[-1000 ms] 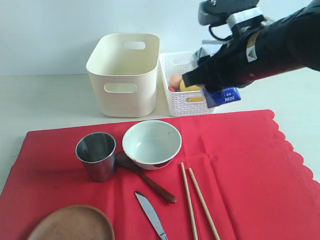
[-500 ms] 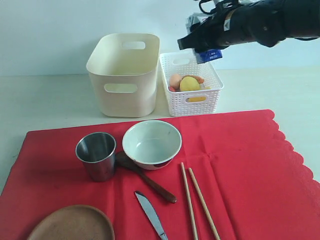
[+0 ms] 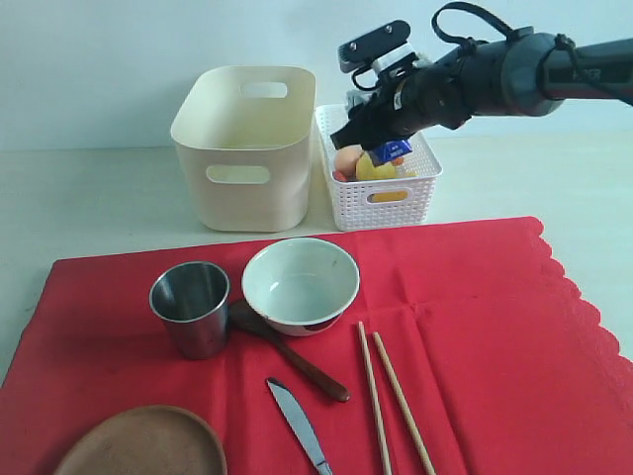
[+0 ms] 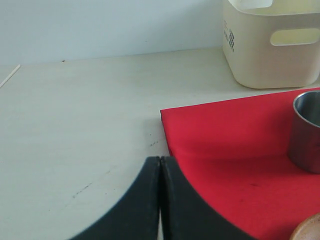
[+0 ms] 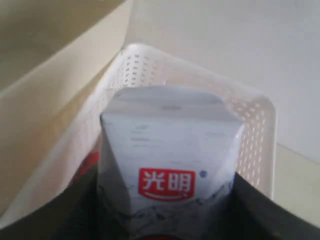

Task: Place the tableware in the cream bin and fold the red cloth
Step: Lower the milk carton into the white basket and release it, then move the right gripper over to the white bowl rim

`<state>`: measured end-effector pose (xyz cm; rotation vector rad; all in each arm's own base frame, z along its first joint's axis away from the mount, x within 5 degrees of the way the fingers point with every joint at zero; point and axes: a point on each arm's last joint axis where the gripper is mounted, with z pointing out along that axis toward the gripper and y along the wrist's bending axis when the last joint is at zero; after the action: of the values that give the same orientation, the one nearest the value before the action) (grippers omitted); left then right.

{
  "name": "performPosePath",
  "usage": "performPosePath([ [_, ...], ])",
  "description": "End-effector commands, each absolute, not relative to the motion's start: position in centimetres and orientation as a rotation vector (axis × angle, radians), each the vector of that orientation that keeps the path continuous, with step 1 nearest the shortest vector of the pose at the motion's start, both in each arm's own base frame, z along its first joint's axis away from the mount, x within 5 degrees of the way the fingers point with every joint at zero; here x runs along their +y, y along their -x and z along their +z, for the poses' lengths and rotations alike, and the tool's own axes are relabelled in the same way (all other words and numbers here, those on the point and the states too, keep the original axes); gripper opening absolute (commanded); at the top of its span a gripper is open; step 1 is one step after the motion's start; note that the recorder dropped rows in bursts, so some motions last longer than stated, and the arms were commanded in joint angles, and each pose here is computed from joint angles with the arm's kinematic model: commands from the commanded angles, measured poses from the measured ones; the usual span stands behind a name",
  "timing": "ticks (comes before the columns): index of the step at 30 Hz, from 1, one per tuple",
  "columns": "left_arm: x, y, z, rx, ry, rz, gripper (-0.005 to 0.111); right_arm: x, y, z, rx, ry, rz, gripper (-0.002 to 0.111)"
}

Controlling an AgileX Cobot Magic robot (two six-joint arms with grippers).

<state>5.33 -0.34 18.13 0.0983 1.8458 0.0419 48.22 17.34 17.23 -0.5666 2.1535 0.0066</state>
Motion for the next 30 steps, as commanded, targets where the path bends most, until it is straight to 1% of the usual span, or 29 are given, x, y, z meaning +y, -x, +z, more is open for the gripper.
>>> performPosePath([
  [1,-0.3,-5.3,18.1,1.835,-0.096,0.049,0.0,17.2,-48.9,16.4,2.174,0.576,-0.019,0.0],
  [3,-0.3,-5.3,18.1,1.835,-0.096,0.049,0.0,17.2,-48.9,16.0,2.186,0.579,-0.022,0.003],
  [5,-0.3,-5.3,18.1,1.835,-0.096,0.049,0.0,17.1,-48.9,15.9,2.191,0.579,-0.024,0.011],
  [7,-0.3,-5.3,18.1,1.835,-0.096,0.049,0.0,17.1,-48.8,15.8,2.199,0.579,-0.028,0.023],
  [9,-0.3,-5.3,18.1,1.835,-0.096,0.049,0.0,17.0,-48.7,15.7,2.222,0.58,-0.039,0.039],
  [12,-0.3,-5.3,18.1,1.835,-0.096,0.049,0.0,16.8,-48.7,15.8,2.25,0.577,-0.057,0.06],
  [14,-0.3,-5.3,18.1,1.835,-0.096,0.049,0.0,16.7,-48.6,16.2,2.257,0.574,-0.064,0.069],
  [16,-0.3,-5.3,18.1,1.835,-0.096,0.049,0.0,16.6,-48.4,17.1,2.254,0.567,-0.069,0.072],
  [20,-0.3,-5.3,18.1,1.835,-0.096,0.049,0.0,16.1,-47.8,19.4,2.26,0.556,-0.099,0.072],
  [26,-0.3,-5.3,18.1,1.835,-0.096,0.049,0.0,14.7,-46.0,24.2,2.298,0.547,-0.215,0.072],
  [30,-0.3,-5.3,18.1,1.835,-0.096,0.049,0.0,13.6,-44.2,27.0,2.333,0.521,-0.268,0.068],
])
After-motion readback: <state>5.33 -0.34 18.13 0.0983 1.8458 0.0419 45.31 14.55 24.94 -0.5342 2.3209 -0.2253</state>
